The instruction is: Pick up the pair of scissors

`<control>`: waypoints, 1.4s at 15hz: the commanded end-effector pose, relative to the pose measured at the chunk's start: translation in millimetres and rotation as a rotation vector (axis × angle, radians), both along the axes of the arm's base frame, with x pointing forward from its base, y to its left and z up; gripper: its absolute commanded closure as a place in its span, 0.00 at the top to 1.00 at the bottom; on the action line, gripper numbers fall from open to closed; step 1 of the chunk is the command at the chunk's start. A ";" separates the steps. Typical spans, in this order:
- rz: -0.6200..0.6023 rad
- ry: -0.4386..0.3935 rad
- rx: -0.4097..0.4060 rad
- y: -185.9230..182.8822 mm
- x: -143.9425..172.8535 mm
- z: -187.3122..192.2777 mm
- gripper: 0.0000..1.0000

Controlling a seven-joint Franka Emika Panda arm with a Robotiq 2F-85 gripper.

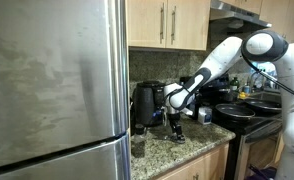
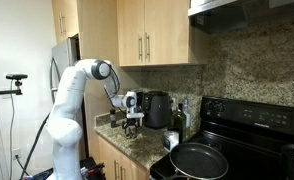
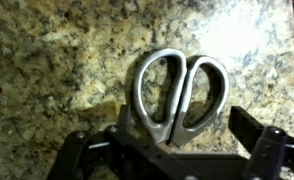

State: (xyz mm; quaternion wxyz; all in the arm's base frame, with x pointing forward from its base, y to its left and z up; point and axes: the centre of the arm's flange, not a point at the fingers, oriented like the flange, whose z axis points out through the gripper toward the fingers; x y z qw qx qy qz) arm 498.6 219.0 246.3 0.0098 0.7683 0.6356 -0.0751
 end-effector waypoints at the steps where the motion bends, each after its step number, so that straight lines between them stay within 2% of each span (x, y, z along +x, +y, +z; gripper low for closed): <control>1: -0.004 -0.063 0.013 0.9 2.5 -0.8 1.00; 5: -0.068 -0.154 0.064 6.3 7.8 2.8 1.00; 6: -0.050 -0.118 0.057 7.8 10.5 7.8 1.00; 9: -0.063 -0.135 0.066 8.9 11.6 8.8 1.00; 14: -0.175 -0.116 -0.005 9.3 6.0 10.8 1.00; 16: -0.234 -0.124 -0.057 9.7 3.3 11.6 1.00; 18: -0.266 -0.147 -0.040 10.2 3.0 8.5 1.00; 21: -0.259 -0.134 -0.029 10.2 4.3 6.3 1.00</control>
